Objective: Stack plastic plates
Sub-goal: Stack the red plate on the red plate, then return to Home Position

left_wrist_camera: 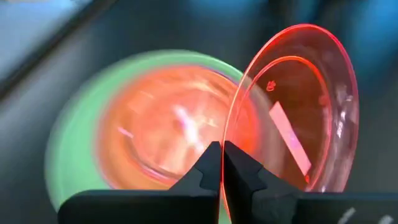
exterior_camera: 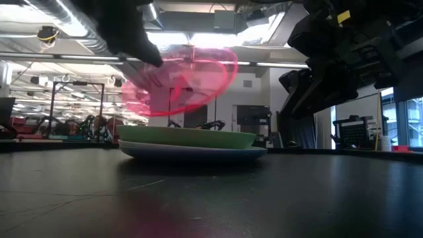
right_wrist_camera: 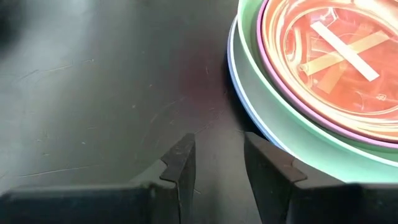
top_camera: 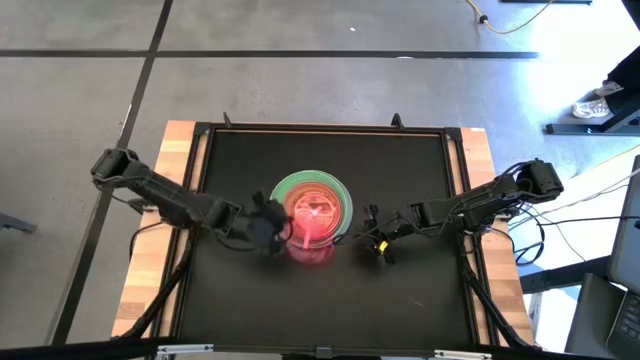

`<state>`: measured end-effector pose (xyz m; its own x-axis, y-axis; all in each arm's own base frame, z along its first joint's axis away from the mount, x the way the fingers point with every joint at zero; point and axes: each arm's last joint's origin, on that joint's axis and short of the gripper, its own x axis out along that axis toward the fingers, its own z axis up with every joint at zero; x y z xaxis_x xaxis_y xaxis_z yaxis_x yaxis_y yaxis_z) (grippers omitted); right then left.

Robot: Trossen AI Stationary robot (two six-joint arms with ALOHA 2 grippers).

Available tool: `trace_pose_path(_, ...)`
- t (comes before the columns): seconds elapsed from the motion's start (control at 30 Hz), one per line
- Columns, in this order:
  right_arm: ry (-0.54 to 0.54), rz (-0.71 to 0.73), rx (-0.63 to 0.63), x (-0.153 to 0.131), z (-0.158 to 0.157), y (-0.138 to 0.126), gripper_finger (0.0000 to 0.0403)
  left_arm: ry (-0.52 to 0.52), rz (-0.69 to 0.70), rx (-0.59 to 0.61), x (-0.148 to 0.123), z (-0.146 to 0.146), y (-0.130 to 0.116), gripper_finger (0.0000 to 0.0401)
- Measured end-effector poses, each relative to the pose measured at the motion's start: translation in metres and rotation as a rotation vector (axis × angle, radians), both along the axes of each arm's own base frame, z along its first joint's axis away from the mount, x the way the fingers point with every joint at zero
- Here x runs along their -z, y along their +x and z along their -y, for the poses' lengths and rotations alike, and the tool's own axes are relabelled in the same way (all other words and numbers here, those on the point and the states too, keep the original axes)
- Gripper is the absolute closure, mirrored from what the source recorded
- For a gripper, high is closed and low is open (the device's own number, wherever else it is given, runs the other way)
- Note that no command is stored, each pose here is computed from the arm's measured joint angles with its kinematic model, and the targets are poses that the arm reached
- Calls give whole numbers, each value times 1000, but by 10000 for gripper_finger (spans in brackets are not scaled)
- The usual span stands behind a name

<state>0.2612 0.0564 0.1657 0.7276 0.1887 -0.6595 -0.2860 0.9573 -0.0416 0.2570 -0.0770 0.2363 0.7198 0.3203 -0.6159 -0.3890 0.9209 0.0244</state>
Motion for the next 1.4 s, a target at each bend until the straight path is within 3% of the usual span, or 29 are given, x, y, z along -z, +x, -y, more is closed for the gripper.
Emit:
trace_pose_path(0.17, -1, 1, -1, 0, 0, 0, 276, 117, 13, -120, -5, -31, 9, 397)
trace_pose_path(0.4, -3, 2, -2, 0, 0, 0, 276, 109, 13, -228, 1, -68, 13, 385)
trace_pose_path(0.57, -8, 4, -7, 0, 0, 0, 276, -9, -8, -198, 10, -82, 13, 384)
trace_pose_path(0.8, -17, 7, -14, 0, 0, 0, 276, -52, -33, -212, 22, -88, 8, 379)
trace_pose_path(1.1, -12, -6, -8, 1, 0, -1, 276, -100, 7, -207, 30, -90, 8, 309)
trace_pose_path(1.3, 10, -36, 18, 6, 0, 1, 276, -59, -7, -146, 23, -89, 3, 273)
trace_pose_path(1.4, -8, -29, 37, 6, 0, 1, 276, 37, -29, -54, 12, -86, -5, 270)
